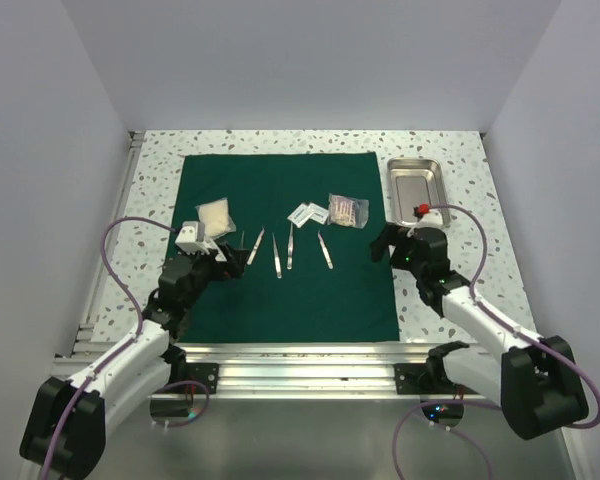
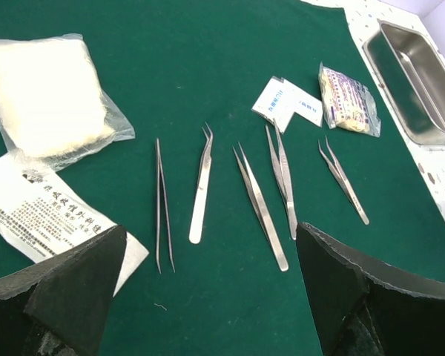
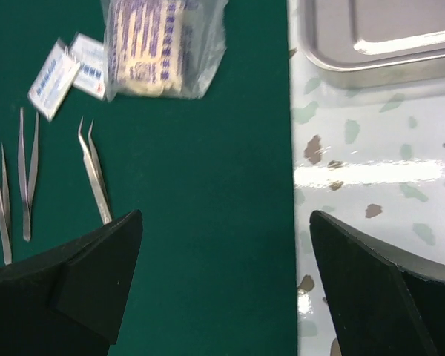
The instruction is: Prepare the surgical pack
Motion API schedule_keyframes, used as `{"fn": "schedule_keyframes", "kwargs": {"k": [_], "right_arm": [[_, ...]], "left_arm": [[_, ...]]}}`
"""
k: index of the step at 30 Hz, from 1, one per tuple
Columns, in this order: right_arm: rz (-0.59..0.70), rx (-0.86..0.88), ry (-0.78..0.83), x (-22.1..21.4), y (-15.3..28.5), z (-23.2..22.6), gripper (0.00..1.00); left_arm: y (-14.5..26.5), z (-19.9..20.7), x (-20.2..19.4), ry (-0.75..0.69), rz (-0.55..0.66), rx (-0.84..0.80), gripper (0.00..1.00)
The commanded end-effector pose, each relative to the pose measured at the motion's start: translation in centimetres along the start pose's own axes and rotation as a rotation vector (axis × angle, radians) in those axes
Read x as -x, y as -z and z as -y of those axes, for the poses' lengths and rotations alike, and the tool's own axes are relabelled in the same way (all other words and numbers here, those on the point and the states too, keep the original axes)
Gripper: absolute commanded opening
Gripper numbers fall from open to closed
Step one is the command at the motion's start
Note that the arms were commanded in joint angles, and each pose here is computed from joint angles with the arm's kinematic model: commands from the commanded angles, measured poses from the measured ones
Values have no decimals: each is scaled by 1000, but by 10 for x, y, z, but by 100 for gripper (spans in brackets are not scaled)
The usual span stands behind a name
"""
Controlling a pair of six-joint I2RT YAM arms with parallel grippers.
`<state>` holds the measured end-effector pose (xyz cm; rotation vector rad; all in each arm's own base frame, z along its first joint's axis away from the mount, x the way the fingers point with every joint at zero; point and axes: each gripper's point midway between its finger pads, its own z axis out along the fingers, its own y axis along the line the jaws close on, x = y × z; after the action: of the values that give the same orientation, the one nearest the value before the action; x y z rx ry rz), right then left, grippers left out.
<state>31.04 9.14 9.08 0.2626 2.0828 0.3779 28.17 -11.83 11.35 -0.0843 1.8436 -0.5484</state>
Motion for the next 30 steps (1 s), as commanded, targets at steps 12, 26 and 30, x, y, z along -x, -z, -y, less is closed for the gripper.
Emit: {"fn": "schedule_keyframes", "kwargs": {"k": [12,26,30], "right_arm": [[-329,145,340,-36,-62,-108,72],[-417,56,536,-70,-96,-131,49],[-443,20,562,-80,-101,-125,43]], "left_arm": [[-4,18,23,-11,54,-47,98],[-5,18,20,-10,40,-44,98],[-5,18,20,-10,38,-43,98]]}}
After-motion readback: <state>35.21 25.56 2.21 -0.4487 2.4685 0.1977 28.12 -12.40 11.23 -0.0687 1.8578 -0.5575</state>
